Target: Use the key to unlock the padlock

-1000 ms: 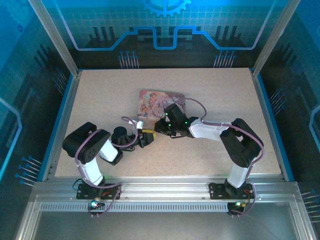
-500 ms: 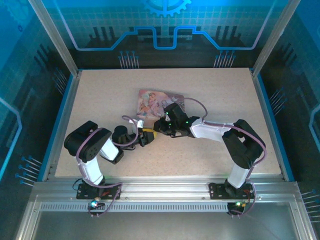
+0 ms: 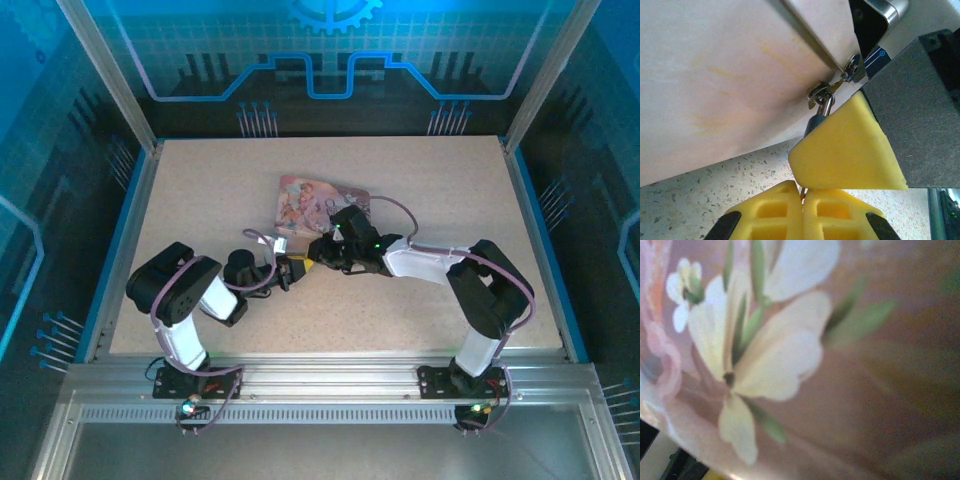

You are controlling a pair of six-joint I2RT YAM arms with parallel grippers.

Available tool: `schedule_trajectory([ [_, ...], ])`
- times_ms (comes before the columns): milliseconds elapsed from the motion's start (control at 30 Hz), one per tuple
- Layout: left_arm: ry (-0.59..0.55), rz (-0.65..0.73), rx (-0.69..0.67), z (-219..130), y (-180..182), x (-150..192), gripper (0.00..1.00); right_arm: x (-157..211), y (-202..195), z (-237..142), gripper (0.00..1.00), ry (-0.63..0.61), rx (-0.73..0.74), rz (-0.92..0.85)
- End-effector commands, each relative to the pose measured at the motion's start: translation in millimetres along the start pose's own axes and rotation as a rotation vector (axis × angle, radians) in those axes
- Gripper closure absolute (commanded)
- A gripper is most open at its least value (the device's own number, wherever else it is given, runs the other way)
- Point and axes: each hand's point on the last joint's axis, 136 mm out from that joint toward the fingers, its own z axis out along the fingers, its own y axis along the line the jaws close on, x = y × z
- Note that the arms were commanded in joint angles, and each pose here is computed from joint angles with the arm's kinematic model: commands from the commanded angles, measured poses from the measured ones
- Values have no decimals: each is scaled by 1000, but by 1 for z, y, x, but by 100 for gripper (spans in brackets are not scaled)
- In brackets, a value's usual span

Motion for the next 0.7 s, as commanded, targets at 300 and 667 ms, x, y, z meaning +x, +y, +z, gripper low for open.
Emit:
schedule_trajectory([
  [300,-20,-81,-14,-1,4,-2,100,-2,2,-13,43,-41,-50,63],
  [667,2,-150,-25,-1,9,7,100,1,-37,-18,39,-158,-36,178],
])
